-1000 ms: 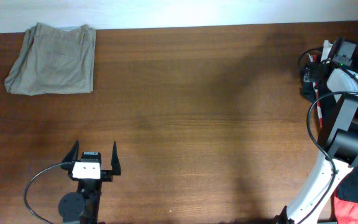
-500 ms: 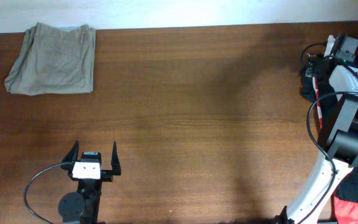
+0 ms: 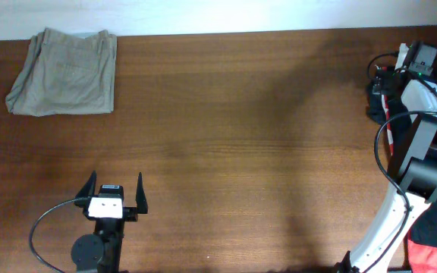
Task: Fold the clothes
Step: 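Grasp the black shorts' waistband with the right gripper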
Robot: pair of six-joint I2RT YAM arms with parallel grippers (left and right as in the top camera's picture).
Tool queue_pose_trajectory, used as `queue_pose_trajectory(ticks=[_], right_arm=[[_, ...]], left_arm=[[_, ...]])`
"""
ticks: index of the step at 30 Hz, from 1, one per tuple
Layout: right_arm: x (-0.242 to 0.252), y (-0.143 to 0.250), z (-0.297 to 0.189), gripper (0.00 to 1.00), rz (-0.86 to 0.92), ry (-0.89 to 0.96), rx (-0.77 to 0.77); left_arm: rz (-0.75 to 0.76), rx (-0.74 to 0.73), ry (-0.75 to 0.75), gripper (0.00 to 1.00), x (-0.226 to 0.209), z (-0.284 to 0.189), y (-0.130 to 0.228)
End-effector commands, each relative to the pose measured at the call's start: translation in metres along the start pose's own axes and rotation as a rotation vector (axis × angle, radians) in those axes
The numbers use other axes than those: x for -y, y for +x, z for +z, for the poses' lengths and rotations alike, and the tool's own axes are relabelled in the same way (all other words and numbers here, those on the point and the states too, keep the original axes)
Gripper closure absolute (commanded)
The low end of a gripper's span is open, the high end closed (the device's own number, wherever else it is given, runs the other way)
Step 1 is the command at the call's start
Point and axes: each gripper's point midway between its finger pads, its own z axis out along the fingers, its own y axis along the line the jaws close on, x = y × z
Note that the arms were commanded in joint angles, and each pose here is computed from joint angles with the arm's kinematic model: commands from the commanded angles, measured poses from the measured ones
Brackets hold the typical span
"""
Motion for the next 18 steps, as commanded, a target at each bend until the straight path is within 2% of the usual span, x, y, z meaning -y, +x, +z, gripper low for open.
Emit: queue_pose_trajectory(ticks=[1,9,18], right_arm=[[0.005,0.0,0.006,0.01,0.011,0.017,0.0],[0.019,0.003,0.008,0.0,0.029,0.031,-0.003],[0.022,0.005,0.008,0.08,0.035,0.027,-0.008]], left_arm=[[-0.009,-0.001,-0.006,0.01,-0.001,0.0,0.001],[-0.009,-0.001,-0.007,0.01,-0.001,0.0,0.001],[-0.009,-0.001,-0.007,0.01,-0.001,0.0,0.001]])
